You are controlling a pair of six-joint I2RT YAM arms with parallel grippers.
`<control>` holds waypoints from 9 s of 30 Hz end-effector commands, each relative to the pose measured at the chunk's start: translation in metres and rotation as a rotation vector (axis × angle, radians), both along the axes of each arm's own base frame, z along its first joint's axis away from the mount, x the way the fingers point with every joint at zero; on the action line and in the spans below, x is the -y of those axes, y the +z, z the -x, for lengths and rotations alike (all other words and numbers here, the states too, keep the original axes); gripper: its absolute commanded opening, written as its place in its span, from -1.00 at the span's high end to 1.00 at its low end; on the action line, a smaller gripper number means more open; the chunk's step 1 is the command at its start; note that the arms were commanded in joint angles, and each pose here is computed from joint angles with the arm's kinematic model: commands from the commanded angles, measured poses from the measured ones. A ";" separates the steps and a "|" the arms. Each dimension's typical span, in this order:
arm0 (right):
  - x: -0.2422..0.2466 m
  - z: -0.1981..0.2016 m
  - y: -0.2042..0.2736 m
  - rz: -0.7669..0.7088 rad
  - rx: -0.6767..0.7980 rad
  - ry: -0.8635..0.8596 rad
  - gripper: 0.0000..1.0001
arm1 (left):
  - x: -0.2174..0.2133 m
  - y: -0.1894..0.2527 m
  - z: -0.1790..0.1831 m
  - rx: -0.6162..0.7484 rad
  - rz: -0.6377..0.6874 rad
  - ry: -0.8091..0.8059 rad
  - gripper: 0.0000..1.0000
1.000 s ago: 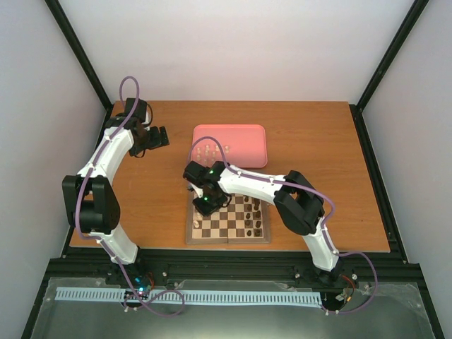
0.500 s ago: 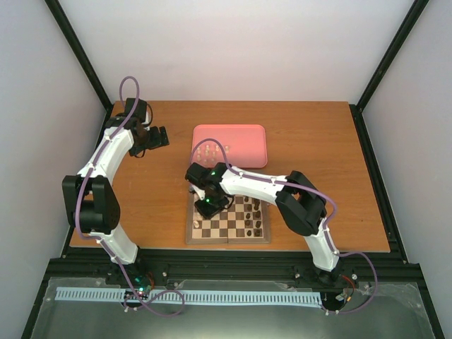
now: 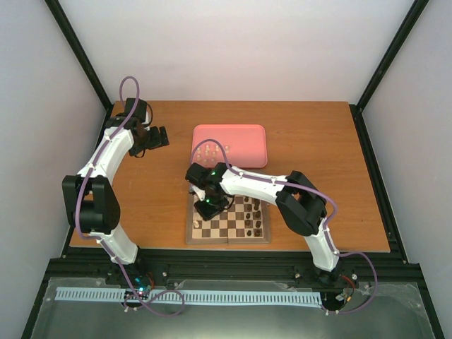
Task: Set up the chess pieces on the board
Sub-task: Adjust the chess piece on the chessboard, then pick up the chess piece from the storage box, then place the chess piece on the chessboard, then pick up the chess piece from the storage box.
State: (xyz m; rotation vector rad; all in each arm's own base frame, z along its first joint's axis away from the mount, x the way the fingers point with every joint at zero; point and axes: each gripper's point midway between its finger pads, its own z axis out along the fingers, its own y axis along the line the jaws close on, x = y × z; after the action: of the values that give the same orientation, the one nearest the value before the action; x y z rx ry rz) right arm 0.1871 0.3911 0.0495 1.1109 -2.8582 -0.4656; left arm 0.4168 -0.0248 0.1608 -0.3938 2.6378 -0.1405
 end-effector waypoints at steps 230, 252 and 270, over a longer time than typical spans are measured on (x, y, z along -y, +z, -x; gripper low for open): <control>-0.038 0.055 0.020 -0.021 0.385 0.218 0.43 | 0.024 -0.034 0.033 0.018 0.050 -0.059 -0.99; -0.019 0.005 0.153 -0.039 0.547 0.098 -0.02 | 0.021 -0.021 0.029 0.029 0.034 -0.048 -0.99; 0.003 -0.269 0.107 -0.097 0.609 -0.318 0.24 | 0.026 0.000 0.035 0.000 0.041 -0.095 -0.99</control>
State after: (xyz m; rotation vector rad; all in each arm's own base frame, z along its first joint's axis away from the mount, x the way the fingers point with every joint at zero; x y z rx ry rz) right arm 0.4299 0.3895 0.1680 0.9716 -3.5879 -0.2592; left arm 0.3823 -0.0473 0.1461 -0.3380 2.6563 -0.2243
